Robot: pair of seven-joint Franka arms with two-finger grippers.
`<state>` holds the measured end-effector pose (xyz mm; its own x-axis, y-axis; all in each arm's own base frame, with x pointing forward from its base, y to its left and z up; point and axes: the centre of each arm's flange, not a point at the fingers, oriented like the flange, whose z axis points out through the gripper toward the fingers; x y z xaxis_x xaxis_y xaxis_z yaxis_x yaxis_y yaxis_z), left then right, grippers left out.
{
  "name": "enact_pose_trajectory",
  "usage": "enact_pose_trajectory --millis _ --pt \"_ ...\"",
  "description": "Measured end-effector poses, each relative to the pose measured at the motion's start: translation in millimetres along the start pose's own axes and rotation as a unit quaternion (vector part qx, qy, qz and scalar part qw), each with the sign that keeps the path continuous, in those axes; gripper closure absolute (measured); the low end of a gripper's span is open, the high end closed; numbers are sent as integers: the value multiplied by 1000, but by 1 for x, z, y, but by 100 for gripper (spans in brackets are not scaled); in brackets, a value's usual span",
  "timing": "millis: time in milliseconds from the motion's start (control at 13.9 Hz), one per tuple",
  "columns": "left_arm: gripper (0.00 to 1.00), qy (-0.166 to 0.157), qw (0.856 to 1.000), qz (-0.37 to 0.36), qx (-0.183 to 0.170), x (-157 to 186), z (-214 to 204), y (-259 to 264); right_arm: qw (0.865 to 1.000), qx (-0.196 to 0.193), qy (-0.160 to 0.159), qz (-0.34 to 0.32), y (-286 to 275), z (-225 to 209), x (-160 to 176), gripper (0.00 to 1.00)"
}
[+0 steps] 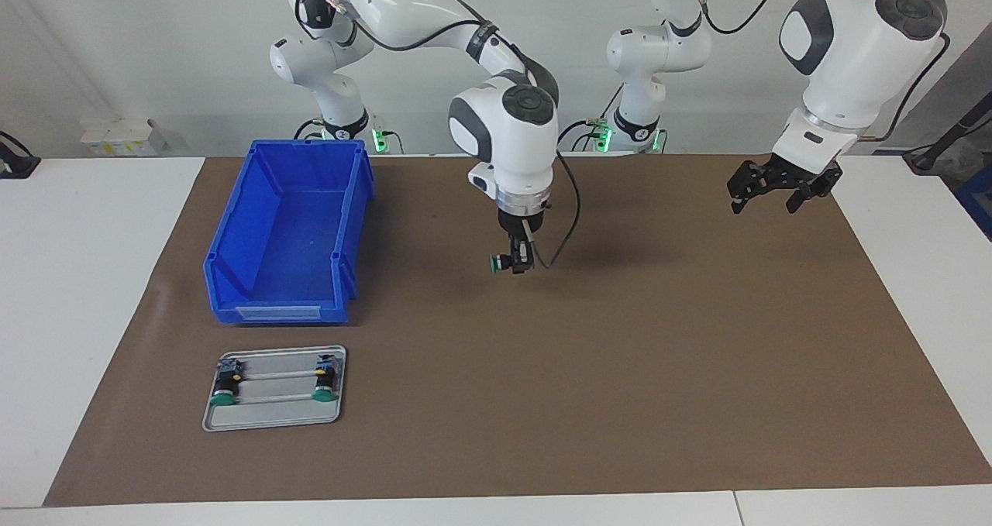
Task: Place and press button with both arms
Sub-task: 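Carry the button with the right gripper to mid-table and set it down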
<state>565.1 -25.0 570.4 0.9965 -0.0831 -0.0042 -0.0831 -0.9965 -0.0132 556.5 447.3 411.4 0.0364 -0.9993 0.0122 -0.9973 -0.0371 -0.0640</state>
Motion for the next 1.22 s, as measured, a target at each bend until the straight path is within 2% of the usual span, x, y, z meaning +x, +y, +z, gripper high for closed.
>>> enact_pose_trajectory --millis 287,502,717,1219 --pt "0 0 1000 0 0 0 0 0 1000 7 -2 -15 24 38 -60 67" --pt "0 0 1000 0 0 0 0 0 999 28 -25 4 39 49 -90 67" --pt "0 0 1000 0 0 0 0 0 999 34 -34 23 46 53 -101 67" --pt "0 0 1000 0 0 0 0 0 998 38 -41 28 50 86 -94 67"
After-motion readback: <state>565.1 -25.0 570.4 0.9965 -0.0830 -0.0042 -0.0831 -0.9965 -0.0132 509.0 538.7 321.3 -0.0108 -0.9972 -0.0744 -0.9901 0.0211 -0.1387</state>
